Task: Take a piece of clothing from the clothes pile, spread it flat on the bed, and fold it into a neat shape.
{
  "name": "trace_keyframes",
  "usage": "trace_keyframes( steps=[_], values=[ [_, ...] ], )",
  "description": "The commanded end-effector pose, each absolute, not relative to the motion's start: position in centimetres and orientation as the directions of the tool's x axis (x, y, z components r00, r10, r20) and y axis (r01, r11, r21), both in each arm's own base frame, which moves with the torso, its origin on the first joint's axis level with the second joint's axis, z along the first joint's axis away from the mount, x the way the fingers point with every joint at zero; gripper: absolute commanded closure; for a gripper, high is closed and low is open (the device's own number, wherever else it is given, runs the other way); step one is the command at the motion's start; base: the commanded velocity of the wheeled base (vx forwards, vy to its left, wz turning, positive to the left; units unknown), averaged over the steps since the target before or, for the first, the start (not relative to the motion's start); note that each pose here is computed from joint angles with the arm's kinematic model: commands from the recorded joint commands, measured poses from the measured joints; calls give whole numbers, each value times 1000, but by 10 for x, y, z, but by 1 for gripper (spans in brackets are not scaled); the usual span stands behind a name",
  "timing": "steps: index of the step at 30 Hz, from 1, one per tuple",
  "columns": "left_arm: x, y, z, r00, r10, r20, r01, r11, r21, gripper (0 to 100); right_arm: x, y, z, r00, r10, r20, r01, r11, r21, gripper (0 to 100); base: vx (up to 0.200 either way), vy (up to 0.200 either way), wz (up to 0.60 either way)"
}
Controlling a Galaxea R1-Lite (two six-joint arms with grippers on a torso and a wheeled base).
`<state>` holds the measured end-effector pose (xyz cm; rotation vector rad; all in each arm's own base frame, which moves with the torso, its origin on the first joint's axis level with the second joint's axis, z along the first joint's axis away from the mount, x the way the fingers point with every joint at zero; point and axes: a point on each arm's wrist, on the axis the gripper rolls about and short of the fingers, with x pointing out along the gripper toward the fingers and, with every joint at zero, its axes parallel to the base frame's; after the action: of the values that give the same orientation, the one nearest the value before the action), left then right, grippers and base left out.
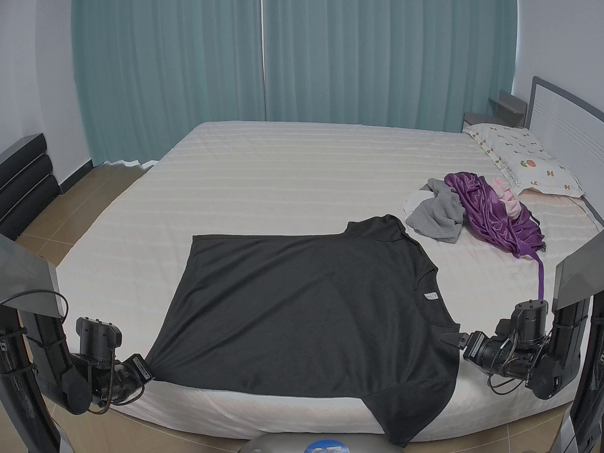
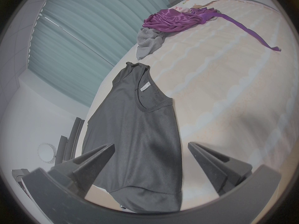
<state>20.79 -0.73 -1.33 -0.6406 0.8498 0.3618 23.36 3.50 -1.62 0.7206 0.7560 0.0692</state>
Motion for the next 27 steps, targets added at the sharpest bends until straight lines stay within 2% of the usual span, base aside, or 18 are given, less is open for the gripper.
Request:
trace_keyframes(
  steps=[1, 10, 17, 27],
  values=[
    [208, -7, -14, 616, 44, -786, -536, 756, -377, 100, 238, 36, -33, 712, 303, -633, 214, 766, 607, 100, 0, 0, 0],
    [209, -8, -13, 620, 41, -784, -533, 755, -381, 100, 250, 36, -32, 750, 294, -592, 188, 764, 618, 100, 0, 0, 0],
    [208, -9, -13, 618, 35, -786, -528, 759, -382, 100, 273, 24, -13, 828, 257, -499, 155, 750, 643, 100, 0, 0, 0],
    [208, -10, -13, 619, 29, -785, -523, 761, -384, 100, 310, 25, -7, 829, 255, -497, 156, 749, 643, 100, 0, 0, 0]
  ],
)
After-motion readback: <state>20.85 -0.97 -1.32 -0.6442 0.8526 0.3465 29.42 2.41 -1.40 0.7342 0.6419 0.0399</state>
